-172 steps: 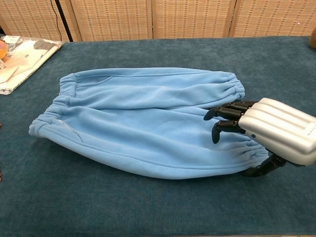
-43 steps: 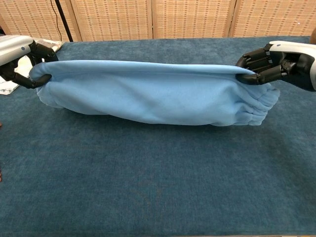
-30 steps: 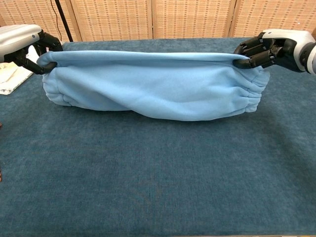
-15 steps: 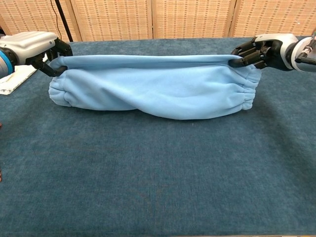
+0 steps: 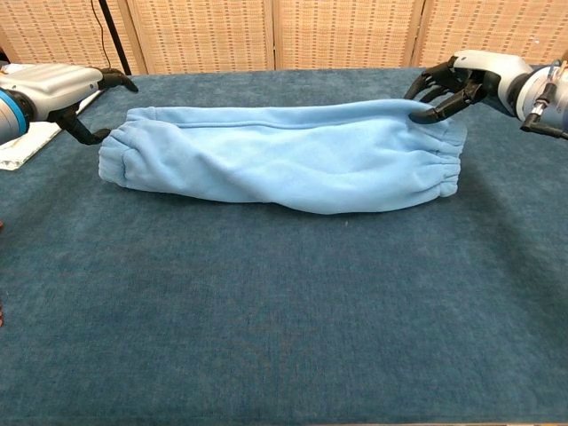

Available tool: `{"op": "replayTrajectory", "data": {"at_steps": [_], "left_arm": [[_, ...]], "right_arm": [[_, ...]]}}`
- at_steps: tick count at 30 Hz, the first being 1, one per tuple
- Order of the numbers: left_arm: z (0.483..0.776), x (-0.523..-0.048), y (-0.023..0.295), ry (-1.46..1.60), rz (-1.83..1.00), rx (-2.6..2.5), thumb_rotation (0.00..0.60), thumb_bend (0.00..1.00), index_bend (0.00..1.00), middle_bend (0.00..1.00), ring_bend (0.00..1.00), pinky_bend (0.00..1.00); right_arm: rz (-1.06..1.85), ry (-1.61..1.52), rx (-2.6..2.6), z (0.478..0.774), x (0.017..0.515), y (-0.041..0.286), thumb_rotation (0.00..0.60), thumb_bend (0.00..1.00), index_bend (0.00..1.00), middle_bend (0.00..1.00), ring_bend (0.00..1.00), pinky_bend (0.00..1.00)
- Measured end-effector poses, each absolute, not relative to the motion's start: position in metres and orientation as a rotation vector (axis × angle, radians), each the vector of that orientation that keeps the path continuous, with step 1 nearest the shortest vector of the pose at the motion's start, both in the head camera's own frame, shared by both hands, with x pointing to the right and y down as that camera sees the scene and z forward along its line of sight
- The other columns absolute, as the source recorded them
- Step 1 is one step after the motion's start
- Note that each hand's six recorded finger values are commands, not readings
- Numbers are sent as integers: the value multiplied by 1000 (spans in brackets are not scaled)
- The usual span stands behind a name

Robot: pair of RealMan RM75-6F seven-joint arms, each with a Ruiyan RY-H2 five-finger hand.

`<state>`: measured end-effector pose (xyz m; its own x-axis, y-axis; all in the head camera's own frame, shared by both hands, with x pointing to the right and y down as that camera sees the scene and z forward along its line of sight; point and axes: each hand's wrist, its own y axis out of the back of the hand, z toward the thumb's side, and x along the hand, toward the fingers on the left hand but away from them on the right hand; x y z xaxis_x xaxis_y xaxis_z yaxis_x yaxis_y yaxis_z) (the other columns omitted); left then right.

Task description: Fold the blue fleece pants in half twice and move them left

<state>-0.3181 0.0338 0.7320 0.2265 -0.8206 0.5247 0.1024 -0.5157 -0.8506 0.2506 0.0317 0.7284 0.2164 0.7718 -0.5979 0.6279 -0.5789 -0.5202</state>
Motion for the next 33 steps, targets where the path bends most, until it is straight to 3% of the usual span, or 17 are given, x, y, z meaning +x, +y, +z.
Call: {"op": "replayTrajectory", "data": {"at_steps": [4, 12, 15, 23, 33], "left_arm": [[731, -318, 33, 663, -1432, -1656, 600, 413, 0, 0, 0, 0], [713, -316, 30, 720, -1381, -1718, 600, 395, 0, 0, 0, 0], [699, -320, 28, 746, -1352, -1747, 600, 385, 0, 0, 0, 0], [655, -356, 34, 801, -1317, -1751, 600, 189, 0, 0, 0, 0], [618, -402, 77, 950, -1377, -1764, 600, 183, 0, 0, 0, 0]], "right_arm": [[1252, -1287, -2221, 724, 258, 27, 600, 0, 63, 0, 0, 1], [1138, -1232, -2115, 700, 261, 24, 600, 0, 65, 0, 0, 0], [1107, -1204, -2111, 688, 265, 27, 600, 0, 92, 0, 0, 0], [1068, -1036, -2114, 668, 278, 51, 600, 0, 186, 0, 0, 1], [961, -834, -2108, 664, 280, 81, 600, 0, 297, 26, 0, 58]]}}
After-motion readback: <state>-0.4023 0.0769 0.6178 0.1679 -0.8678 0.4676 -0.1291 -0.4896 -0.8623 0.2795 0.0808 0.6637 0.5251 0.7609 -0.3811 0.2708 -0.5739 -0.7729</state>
